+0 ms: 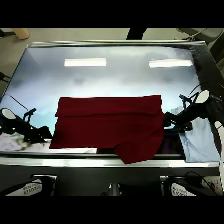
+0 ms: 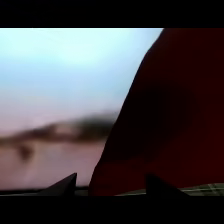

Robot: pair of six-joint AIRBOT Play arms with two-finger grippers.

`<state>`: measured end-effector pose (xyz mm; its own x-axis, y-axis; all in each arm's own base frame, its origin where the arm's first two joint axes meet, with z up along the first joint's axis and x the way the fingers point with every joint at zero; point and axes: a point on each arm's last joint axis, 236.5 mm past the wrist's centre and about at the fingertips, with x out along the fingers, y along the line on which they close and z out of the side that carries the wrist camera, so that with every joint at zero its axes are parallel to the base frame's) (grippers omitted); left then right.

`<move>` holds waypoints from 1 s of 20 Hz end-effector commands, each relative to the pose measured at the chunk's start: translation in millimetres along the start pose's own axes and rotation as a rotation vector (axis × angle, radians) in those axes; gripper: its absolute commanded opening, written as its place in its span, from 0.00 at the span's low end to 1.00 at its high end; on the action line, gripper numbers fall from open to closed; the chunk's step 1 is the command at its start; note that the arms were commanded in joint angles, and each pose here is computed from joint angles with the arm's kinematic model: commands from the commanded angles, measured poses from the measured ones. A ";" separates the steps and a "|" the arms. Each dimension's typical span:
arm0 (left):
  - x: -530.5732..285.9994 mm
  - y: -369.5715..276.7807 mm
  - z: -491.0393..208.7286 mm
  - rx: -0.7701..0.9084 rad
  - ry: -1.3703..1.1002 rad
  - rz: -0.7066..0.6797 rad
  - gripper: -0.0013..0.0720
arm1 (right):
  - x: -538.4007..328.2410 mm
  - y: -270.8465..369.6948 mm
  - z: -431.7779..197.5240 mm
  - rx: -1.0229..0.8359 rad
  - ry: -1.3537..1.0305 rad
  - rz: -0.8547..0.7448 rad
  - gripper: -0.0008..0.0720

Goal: Fold the shirts.

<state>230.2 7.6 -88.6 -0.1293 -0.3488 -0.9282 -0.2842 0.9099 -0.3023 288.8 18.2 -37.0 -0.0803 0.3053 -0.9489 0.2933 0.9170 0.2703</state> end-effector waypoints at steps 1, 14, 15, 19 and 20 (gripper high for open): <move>21.6 -2.9 -9.9 -0.025 -0.031 -0.031 0.73 | 8.3 -1.2 -8.7 -0.009 0.006 0.012 0.64; 38.9 -15.0 -4.4 -0.026 -0.047 -0.013 0.06 | 61.0 -8.1 -95.5 -0.001 0.124 0.075 0.65; 36.6 -15.7 -3.7 -0.023 -0.057 -0.013 0.06 | 72.0 -3.0 -100.8 0.014 0.121 0.113 0.65; 26.6 -19.1 -1.5 -0.010 -0.097 -0.014 0.06 | 100.8 -2.6 -102.2 0.075 0.073 0.156 0.65; 25.3 -20.2 -1.3 -0.010 -0.102 -0.017 0.06 | 103.3 -1.0 -99.8 0.081 0.057 0.167 0.61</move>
<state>229.1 -19.2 -112.5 -0.0480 -0.3376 -0.9401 -0.3007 0.9024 -0.3088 183.8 65.7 -104.5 -0.1420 0.4415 -0.8859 0.3485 0.8600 0.3727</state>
